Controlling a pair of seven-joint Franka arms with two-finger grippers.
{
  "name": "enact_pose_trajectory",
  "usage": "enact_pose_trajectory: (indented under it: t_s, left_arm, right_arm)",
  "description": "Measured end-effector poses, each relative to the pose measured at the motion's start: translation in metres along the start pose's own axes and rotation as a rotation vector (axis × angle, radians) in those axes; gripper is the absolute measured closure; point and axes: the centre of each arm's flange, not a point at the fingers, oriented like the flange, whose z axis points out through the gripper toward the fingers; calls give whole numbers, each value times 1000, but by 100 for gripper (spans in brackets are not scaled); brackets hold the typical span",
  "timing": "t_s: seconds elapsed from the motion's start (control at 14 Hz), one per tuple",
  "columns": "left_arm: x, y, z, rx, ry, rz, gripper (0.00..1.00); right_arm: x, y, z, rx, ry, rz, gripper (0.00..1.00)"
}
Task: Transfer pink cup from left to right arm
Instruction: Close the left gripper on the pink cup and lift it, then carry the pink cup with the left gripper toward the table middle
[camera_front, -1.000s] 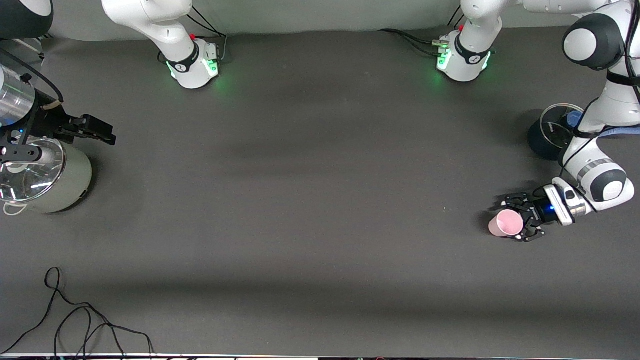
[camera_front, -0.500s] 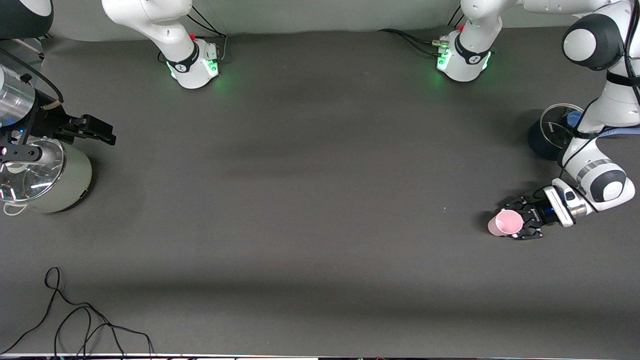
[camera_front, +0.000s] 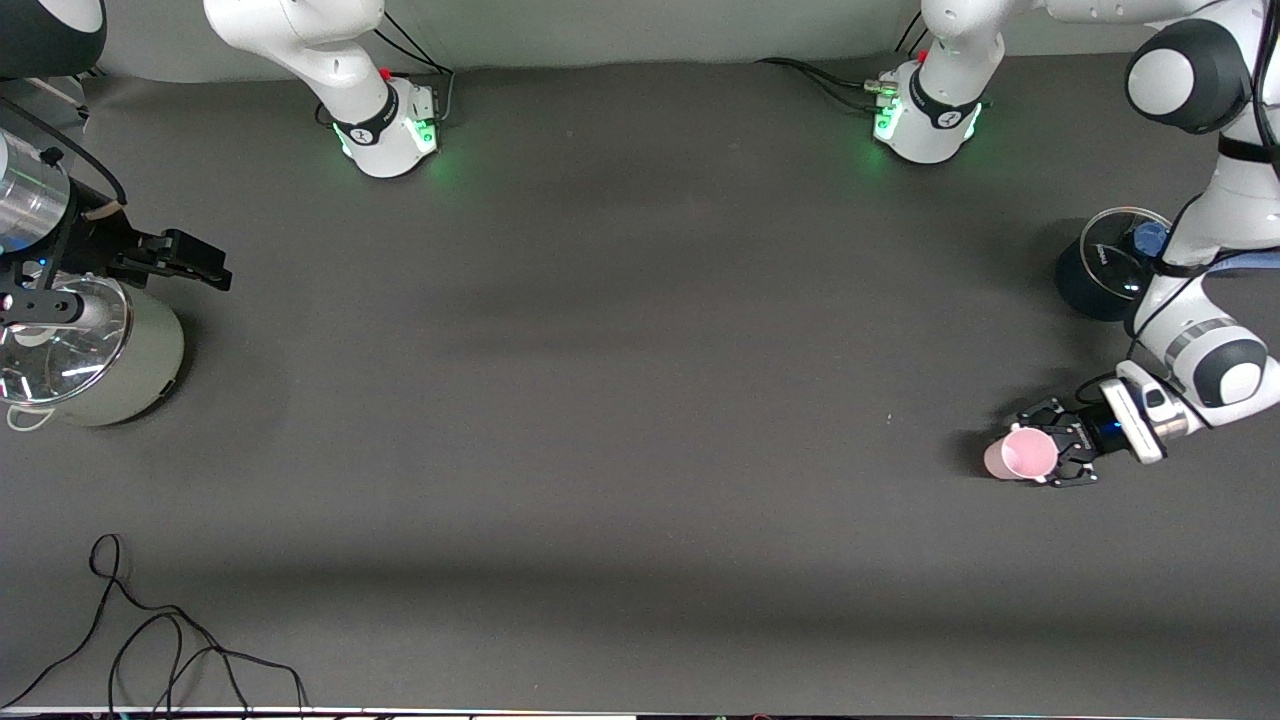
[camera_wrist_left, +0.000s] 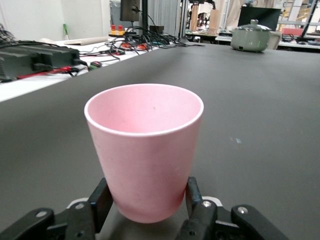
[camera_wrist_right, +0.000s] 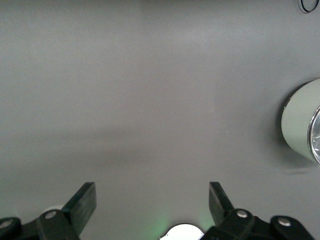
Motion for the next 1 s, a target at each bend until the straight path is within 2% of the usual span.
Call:
enact_pose_trajectory:
  t_s: [0.21,0.5,0.64,1.0]
  left_arm:
    - [57,-10,-4,-8,13,-36,36]
    - [142,-2,20,-34,15,-96,36]
    - [183,16,40,-11,24,-109,36]
    - [252,85,99,74,33,-126,36]
  right_arm:
    - [0,0,0,0,0,0,0]
    - [0,0,0,0,0,0,0]
    - [0,0,0,0,0,0,0]
    - [0,1,0,0,0,-1,0]
